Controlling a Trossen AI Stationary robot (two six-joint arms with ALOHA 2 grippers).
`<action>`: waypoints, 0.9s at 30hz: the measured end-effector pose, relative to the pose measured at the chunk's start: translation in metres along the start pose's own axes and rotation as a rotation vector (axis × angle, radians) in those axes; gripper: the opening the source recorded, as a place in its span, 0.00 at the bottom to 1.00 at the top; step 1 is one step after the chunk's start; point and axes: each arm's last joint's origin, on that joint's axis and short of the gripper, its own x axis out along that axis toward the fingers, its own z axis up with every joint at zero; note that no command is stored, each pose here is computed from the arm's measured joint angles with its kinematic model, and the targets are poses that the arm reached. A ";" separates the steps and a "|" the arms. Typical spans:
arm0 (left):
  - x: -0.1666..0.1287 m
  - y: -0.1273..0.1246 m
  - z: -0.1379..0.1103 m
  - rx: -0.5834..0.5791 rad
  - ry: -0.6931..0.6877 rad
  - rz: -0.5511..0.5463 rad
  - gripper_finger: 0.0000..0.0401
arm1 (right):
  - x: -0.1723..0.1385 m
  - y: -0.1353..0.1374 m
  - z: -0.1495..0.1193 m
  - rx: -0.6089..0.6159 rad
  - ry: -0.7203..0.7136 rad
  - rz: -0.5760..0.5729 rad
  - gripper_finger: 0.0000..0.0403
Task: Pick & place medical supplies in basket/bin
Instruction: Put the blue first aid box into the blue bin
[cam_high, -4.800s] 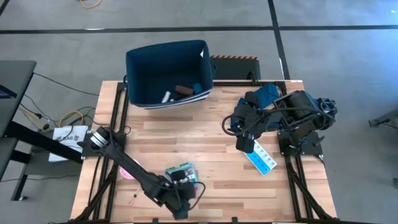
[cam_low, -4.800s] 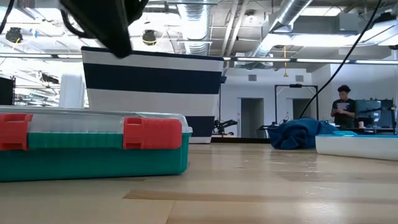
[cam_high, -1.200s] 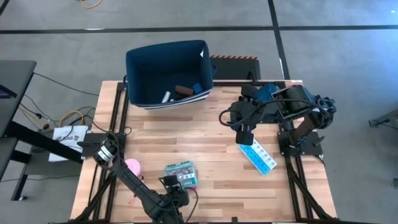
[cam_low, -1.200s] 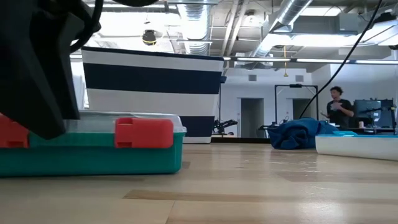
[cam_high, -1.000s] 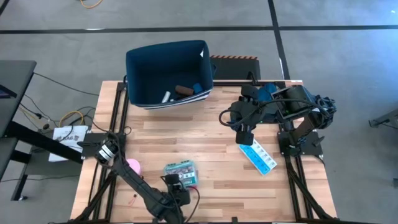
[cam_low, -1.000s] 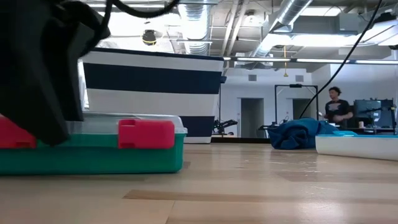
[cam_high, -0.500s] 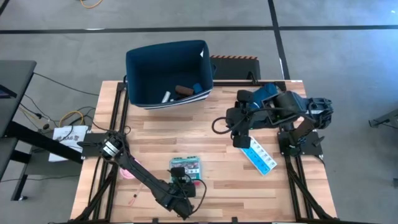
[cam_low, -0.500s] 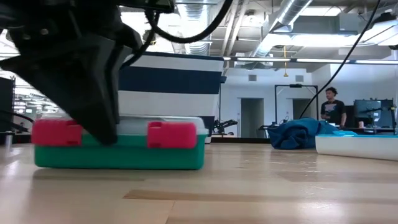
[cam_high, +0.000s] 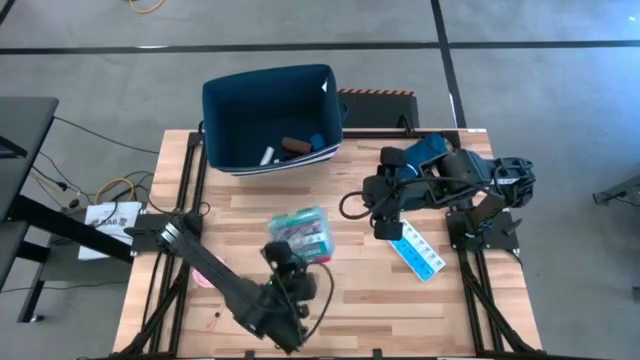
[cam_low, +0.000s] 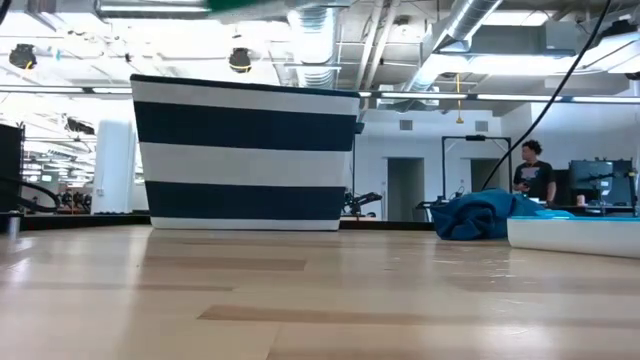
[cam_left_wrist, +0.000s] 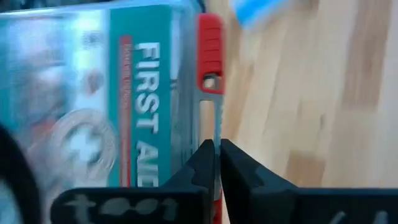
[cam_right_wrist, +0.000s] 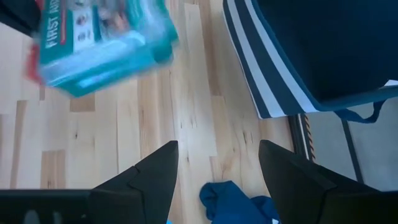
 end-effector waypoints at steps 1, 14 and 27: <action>-0.004 0.014 0.009 -0.040 -0.038 -0.002 0.00 | 0.000 0.000 0.000 0.006 -0.001 -0.003 0.54; 0.029 0.237 0.037 -0.481 -0.011 0.304 0.00 | 0.000 -0.001 0.000 0.131 0.001 -0.002 0.54; 0.176 0.343 0.013 -0.576 0.402 0.313 0.01 | 0.001 -0.002 0.000 0.190 -0.001 -0.002 0.54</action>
